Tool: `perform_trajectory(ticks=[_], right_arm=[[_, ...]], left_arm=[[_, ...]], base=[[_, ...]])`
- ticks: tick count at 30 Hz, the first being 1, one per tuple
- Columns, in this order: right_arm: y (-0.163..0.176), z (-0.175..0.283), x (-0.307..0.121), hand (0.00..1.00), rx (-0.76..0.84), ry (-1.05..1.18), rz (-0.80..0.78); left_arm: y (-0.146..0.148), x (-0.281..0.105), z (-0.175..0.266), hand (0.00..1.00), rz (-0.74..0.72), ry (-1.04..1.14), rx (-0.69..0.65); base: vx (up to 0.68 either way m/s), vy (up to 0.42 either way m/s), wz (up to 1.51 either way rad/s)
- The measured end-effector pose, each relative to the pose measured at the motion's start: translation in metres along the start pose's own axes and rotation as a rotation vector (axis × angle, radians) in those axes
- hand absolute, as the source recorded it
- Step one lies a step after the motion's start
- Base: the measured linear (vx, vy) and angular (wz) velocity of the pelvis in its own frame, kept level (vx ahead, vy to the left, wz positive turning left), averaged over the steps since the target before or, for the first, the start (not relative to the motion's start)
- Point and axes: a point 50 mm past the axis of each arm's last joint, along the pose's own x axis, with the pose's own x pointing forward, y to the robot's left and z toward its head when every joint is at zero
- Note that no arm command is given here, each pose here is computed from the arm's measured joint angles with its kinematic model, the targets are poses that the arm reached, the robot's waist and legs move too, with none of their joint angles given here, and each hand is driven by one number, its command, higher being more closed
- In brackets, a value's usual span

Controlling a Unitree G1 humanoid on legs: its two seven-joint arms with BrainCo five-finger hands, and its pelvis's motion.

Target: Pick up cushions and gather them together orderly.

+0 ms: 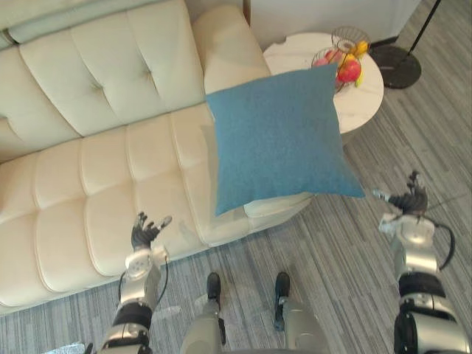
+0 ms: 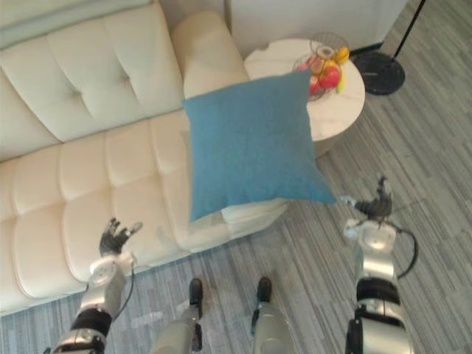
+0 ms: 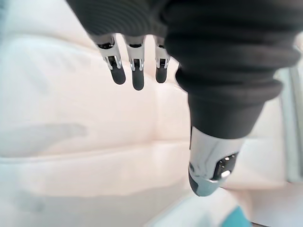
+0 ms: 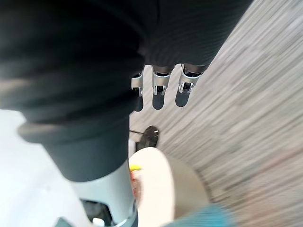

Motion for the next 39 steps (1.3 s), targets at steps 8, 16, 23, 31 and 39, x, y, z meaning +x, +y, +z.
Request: perform_trajectory(ticks=[8,16,23,31,39], right_arm=[[0.029,0.086,0.029,0.0,0.119,-0.194,0.028],[0.054,0.125,0.03,0.0,0.176,-0.272,0.086],[0.096,0.152,0.027,0.0,0.266,-0.255,0.193],[0.115,0.18,0.018,1.0,0.299,-0.327,0.251],[0.113,0.198,0.008,1.0,0.383,-0.406,0.276]], left_arm=[[-0.061,0.017,0.054,0.0,-0.164,-0.168,-0.01],[-0.136,0.009,0.082,0.0,-0.377,-0.235,-0.006],[-0.184,0.003,0.098,0.0,-0.488,-0.248,0.055],[-0.197,0.005,0.121,1.0,-0.487,-0.285,0.063],[-0.203,0.003,0.136,1.0,-0.464,-0.32,0.037]], base=[[-0.02,-0.014,0.05],[-0.05,-0.025,0.04],[-0.05,-0.023,-0.05],[0.0,-0.026,-0.02],[0.01,-0.026,0.05]])
